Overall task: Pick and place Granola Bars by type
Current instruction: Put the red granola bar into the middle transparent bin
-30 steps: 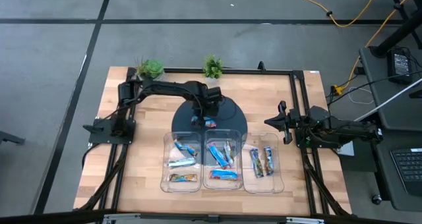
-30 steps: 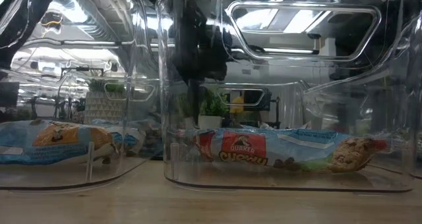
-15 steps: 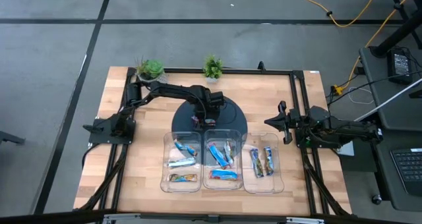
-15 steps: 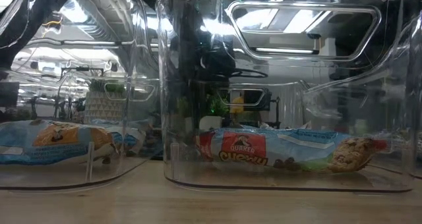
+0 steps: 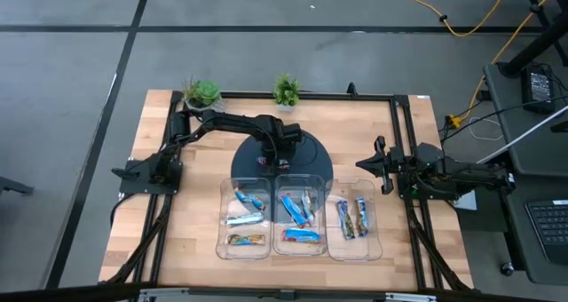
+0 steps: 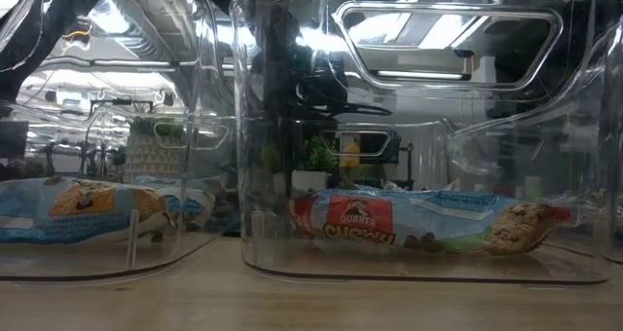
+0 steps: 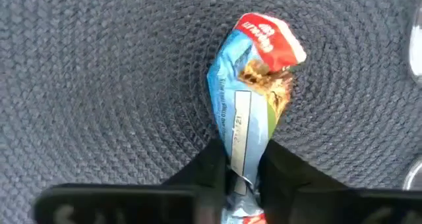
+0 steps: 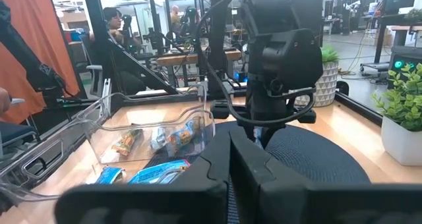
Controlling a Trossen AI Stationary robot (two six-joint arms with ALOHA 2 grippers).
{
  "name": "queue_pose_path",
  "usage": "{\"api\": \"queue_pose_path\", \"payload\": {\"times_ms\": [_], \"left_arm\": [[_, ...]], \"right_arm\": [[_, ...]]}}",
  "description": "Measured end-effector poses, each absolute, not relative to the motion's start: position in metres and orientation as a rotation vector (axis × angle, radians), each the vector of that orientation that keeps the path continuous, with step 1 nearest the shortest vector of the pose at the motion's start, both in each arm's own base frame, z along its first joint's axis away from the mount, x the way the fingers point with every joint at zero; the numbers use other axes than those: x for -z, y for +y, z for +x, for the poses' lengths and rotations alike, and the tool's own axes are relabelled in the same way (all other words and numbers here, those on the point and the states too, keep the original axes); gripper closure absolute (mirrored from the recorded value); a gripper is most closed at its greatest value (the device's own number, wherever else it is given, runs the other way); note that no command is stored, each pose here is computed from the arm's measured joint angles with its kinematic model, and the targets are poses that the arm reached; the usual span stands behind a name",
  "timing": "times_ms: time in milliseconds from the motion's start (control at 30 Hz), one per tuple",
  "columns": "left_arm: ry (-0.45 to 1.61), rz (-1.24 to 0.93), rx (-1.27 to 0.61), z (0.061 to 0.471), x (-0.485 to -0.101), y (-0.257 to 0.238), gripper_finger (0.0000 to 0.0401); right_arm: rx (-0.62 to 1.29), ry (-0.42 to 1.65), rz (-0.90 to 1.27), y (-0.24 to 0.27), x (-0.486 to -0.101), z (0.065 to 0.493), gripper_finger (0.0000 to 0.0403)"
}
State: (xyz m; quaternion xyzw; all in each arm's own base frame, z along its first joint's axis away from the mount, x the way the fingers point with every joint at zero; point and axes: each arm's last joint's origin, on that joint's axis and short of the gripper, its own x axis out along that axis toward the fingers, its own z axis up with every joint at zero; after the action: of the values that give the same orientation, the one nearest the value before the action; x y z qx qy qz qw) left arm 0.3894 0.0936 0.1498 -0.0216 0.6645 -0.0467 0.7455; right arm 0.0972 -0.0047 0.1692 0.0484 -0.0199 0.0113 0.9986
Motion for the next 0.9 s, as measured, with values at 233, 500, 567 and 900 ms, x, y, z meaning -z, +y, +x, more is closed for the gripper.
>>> {"api": "queue_pose_path", "payload": {"times_ms": [233,500,567,900], "left_arm": [[1.387,-0.012,0.081,0.384,-0.18,0.093,0.0389],[1.173,0.062,-0.002,0.375,-0.257,0.093,0.0378],[1.101,0.07,-0.021,0.374,-0.272,0.093,0.038],[0.912,0.097,-0.062,0.361,-0.316,0.09,0.0389]], "right_arm": [[-0.023,-0.04,0.096,-0.005,-0.169,0.097,0.0395],[-0.022,-0.04,0.096,-0.005,-0.169,0.097,0.0395],[-0.023,-0.04,0.095,-0.005,-0.169,0.097,0.0395],[-0.023,-0.04,0.094,-0.005,-0.169,0.097,0.0395]]}}
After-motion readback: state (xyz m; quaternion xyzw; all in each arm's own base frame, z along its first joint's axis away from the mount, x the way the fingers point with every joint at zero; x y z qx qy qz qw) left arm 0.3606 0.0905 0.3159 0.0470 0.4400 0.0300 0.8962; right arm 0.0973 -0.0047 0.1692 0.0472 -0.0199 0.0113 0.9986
